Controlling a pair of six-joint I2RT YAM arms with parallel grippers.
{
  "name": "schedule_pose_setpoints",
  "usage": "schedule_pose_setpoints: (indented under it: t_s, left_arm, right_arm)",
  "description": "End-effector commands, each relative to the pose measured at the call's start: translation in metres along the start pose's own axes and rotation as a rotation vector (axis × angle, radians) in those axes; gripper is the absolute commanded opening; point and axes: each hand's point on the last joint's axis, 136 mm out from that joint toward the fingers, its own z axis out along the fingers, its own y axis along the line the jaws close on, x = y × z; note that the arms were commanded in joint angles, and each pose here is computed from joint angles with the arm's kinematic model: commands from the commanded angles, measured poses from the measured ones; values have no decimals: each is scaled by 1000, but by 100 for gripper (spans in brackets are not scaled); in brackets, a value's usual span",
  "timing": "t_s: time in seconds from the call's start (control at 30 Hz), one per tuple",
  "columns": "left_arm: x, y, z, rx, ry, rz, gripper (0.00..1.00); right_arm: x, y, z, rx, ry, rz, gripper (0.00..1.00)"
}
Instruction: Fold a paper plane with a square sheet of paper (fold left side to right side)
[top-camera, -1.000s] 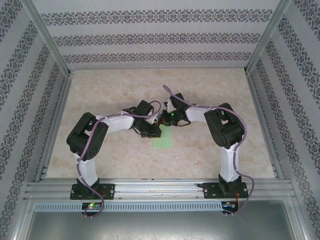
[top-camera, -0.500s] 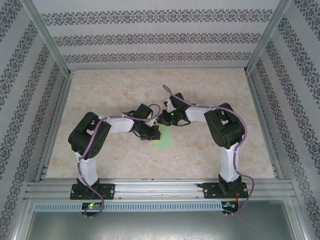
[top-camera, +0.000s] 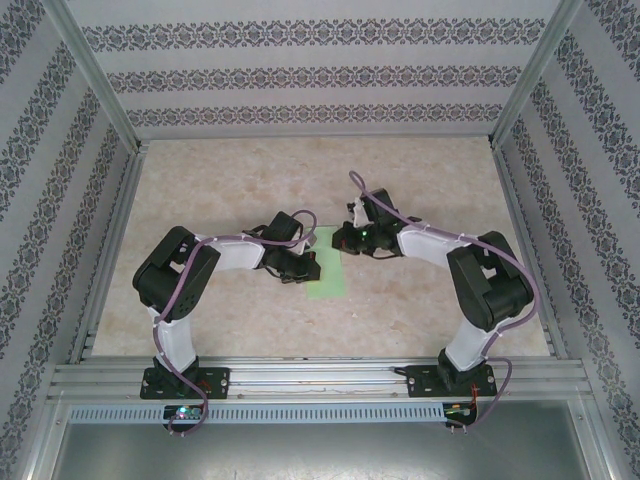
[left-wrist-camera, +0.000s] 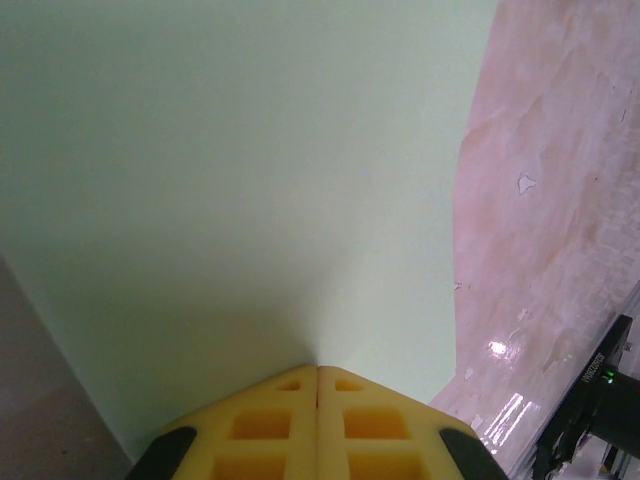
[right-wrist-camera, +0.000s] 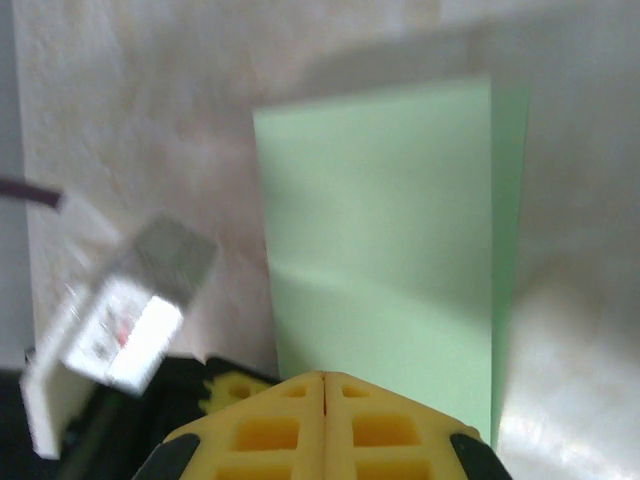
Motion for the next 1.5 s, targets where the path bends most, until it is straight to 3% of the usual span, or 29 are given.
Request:
schedule_pose_setpoints:
  t_s: [0.0, 0.37, 0.9, 1.47]
  left_arm:
    - [19, 21, 5, -77, 41, -55, 0]
    - [14, 14, 1, -66, 29, -40, 0]
    - [-27, -23, -16, 6, -46, 24, 5]
    - [-65, -5, -9, 5, -115, 52, 5]
  right_arm:
    - [32, 3, 6, 18, 56, 9, 0]
    - [69, -18, 42, 102, 157, 29, 0]
    - [97, -71, 41, 270, 224, 45, 0]
    - [96, -78, 40, 313, 241, 27, 0]
